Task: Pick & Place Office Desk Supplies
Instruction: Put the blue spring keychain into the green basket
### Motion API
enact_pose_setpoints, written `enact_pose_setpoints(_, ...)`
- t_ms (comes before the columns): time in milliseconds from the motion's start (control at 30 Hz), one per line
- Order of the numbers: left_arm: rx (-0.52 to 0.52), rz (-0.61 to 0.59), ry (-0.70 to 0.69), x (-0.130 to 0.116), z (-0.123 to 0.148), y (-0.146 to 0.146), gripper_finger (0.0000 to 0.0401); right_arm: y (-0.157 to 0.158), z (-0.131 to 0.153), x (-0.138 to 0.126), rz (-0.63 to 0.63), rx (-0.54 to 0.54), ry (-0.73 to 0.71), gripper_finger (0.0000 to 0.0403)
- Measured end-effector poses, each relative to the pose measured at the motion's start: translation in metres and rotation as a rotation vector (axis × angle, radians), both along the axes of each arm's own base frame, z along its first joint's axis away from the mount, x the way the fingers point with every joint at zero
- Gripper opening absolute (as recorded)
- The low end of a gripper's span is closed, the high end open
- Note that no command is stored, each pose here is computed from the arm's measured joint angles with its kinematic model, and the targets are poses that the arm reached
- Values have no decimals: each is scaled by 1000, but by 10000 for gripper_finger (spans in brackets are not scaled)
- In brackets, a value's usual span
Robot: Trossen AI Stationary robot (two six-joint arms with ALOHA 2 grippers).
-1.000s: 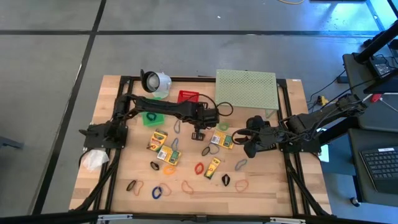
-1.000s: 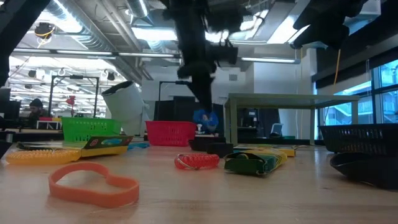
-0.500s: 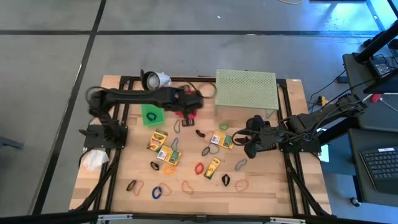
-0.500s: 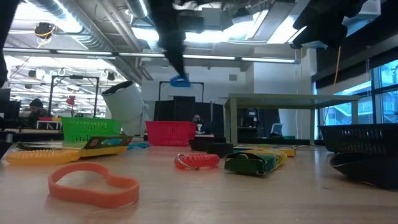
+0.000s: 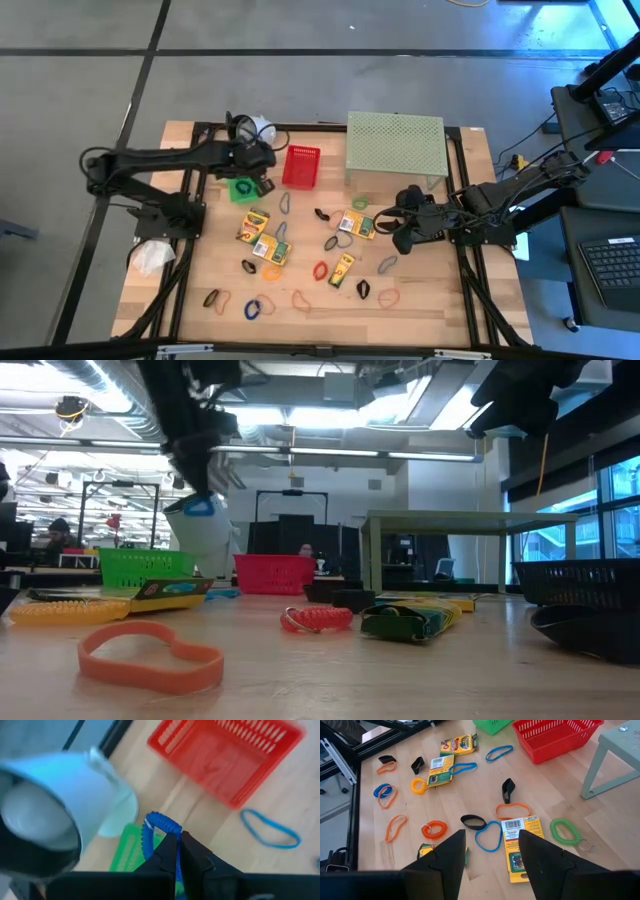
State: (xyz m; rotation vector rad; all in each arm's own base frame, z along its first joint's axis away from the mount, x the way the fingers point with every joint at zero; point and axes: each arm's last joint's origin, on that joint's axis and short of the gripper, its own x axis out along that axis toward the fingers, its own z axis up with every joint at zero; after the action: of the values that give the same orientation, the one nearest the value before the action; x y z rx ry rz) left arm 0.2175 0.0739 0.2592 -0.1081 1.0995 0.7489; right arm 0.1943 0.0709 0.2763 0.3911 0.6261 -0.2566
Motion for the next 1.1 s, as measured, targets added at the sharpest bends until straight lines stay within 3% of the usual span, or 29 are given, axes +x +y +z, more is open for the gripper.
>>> enact_pose_setpoints(500,-178,96,2,-25,-62,-10,3,1,1,1,-2,14,-18,184)
enact_pose_setpoints(900,-238,139,-10,-27,-64,-9,4,1,1,1,-7,20,-19,184)
enact_pose_setpoints(1100,-231,175,-13,-29,-64,-5,29,1,1,1,-6,20,-19,184)
